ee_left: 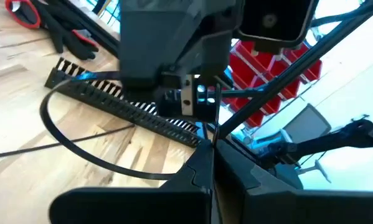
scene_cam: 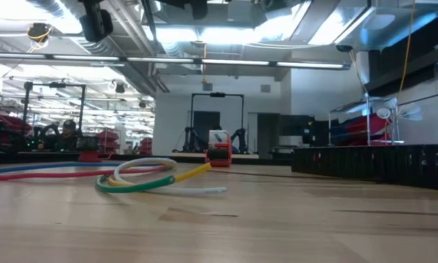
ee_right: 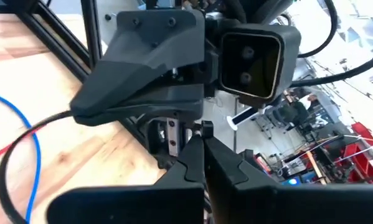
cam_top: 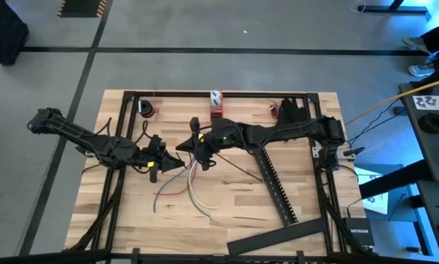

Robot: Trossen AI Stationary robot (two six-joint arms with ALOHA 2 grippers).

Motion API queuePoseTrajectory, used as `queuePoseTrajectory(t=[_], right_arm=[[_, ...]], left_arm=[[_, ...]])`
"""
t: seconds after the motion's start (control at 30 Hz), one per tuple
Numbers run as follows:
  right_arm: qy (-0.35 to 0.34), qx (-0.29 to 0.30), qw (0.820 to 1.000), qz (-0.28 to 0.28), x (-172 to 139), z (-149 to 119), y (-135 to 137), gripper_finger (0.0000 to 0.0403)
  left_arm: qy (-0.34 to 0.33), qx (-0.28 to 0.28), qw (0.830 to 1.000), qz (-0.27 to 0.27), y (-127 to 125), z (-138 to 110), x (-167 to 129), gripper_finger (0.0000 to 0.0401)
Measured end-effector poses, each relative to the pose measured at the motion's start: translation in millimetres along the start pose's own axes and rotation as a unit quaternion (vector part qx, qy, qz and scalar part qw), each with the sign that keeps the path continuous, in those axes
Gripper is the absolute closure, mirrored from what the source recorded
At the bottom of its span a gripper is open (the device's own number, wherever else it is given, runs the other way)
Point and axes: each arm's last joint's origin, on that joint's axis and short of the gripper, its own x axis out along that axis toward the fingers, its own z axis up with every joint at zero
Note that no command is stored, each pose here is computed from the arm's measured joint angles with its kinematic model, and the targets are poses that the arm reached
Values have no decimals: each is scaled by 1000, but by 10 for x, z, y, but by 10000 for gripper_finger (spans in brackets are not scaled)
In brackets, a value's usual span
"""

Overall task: Ziptie cables
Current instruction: Wrap the black zip tie on the cable

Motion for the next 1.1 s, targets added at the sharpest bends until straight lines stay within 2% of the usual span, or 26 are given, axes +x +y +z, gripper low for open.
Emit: queuePoseTrajectory(t=[1.1], right_arm=[[-22, 0, 1000, 13, 3, 38, 23, 403]], left_arm=[[13, 1, 1000, 9, 20, -24, 1, 401]])
